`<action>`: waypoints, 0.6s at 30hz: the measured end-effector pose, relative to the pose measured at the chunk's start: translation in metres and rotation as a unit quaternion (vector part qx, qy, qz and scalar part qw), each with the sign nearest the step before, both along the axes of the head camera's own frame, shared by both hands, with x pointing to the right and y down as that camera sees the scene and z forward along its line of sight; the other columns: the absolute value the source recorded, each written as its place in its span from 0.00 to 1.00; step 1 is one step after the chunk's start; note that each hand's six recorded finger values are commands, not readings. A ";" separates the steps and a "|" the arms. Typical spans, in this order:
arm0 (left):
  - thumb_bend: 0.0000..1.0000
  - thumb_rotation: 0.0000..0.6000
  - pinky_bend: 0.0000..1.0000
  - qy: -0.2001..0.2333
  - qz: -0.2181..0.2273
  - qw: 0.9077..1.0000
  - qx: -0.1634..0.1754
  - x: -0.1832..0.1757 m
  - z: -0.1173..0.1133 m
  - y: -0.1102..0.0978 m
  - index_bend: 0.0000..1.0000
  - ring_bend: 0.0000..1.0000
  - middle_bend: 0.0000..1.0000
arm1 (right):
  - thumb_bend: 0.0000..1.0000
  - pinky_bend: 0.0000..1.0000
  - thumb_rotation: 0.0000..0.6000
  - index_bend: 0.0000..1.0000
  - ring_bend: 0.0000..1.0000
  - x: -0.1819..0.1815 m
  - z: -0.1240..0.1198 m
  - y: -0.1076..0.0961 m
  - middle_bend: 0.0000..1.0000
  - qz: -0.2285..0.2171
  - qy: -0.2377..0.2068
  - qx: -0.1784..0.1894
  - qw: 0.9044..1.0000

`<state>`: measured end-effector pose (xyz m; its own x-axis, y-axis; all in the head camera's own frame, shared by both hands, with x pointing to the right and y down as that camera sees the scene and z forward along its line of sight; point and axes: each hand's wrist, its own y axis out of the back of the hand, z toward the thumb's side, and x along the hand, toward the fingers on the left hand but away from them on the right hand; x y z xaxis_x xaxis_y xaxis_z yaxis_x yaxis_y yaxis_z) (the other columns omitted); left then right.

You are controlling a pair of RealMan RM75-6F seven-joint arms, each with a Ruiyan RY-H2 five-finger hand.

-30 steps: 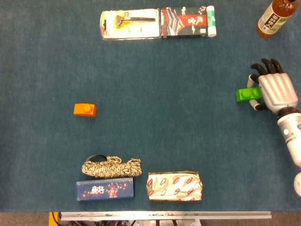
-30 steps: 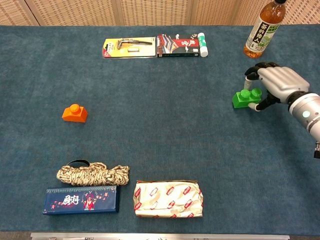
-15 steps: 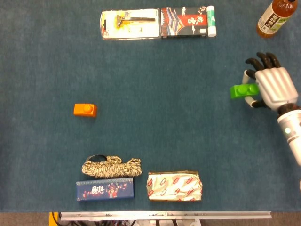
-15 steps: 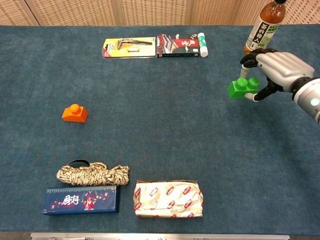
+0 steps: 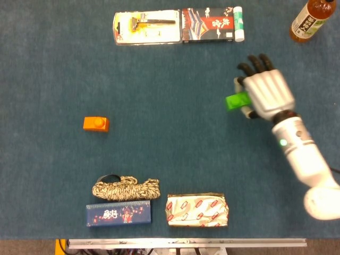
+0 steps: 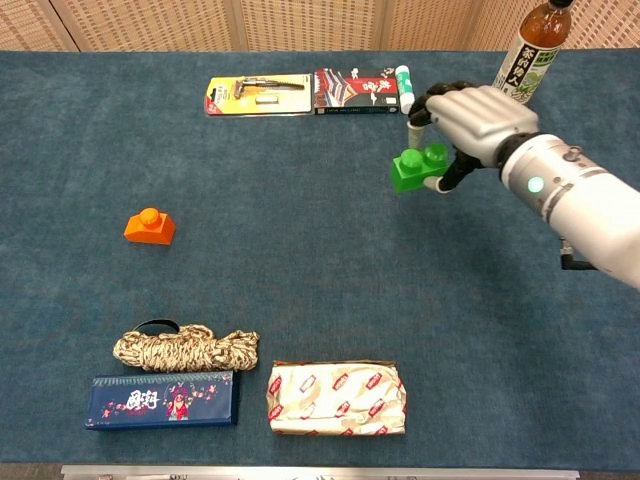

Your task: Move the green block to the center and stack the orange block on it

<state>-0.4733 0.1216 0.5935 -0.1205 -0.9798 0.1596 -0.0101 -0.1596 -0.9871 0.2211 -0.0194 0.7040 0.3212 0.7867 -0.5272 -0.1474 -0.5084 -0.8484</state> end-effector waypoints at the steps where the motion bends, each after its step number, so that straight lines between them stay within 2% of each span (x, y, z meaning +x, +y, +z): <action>1: 0.28 1.00 0.25 0.001 -0.001 1.000 0.000 -0.002 -0.001 0.001 0.28 0.03 0.13 | 0.37 0.02 1.00 0.70 0.00 -0.008 0.000 0.000 0.20 -0.005 -0.002 0.000 1.000; 8: 0.28 1.00 0.25 0.005 -0.009 1.000 -0.006 -0.011 -0.003 0.007 0.29 0.03 0.13 | 0.37 0.02 1.00 0.70 0.00 -0.064 -0.006 0.005 0.20 -0.040 -0.019 0.007 0.999; 18: 0.28 1.00 0.25 0.006 -0.014 1.000 -0.005 -0.017 -0.006 0.014 0.31 0.03 0.13 | 0.37 0.02 1.00 0.70 0.00 -0.115 0.002 0.011 0.20 -0.056 -0.020 0.006 0.998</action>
